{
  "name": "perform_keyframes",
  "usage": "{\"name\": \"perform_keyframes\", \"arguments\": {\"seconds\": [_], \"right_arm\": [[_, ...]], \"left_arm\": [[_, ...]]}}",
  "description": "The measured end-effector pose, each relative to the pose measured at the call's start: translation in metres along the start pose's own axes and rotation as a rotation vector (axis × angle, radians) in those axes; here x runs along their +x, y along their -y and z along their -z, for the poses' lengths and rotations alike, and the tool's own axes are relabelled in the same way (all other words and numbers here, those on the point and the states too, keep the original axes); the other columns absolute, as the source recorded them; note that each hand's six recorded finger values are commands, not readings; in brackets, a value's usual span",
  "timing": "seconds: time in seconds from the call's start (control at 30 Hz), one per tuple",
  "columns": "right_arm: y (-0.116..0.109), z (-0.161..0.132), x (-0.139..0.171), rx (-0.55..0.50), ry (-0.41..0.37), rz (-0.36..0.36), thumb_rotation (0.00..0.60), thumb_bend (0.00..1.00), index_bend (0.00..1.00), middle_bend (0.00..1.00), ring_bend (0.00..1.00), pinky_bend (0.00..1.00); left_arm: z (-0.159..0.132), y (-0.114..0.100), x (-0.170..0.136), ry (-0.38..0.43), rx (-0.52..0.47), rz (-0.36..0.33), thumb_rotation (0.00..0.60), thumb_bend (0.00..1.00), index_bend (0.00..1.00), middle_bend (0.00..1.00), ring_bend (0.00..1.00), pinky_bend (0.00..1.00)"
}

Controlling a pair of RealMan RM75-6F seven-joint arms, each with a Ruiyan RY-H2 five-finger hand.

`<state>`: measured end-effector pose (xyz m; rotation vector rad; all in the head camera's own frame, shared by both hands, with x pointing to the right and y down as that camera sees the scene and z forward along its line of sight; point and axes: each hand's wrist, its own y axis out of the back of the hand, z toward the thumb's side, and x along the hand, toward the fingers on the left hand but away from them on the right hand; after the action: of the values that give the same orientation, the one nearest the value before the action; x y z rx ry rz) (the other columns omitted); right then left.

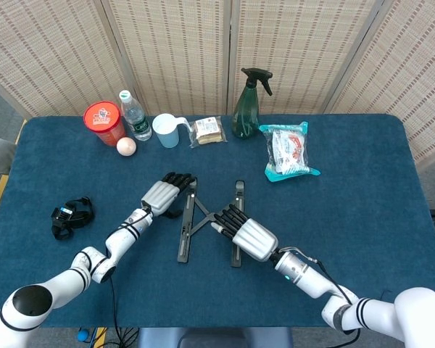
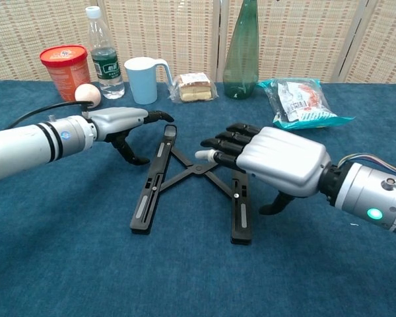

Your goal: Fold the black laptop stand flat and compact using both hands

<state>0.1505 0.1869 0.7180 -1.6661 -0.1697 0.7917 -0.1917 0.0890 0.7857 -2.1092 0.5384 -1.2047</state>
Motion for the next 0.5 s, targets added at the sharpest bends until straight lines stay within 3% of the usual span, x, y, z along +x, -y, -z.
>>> {"name": "perform_keyframes", "arguments": {"seconds": [0.5], "right_arm": [[0.003, -0.005, -0.012, 0.010, -0.005, 0.002, 0.600, 0.00, 0.00, 0.00, 0.00, 0.00]], "left_arm": [[-0.003, 0.003, 0.002, 0.001, -0.017, 0.003, 0.600, 0.27, 0.00, 0.00, 0.00, 0.00]]}}
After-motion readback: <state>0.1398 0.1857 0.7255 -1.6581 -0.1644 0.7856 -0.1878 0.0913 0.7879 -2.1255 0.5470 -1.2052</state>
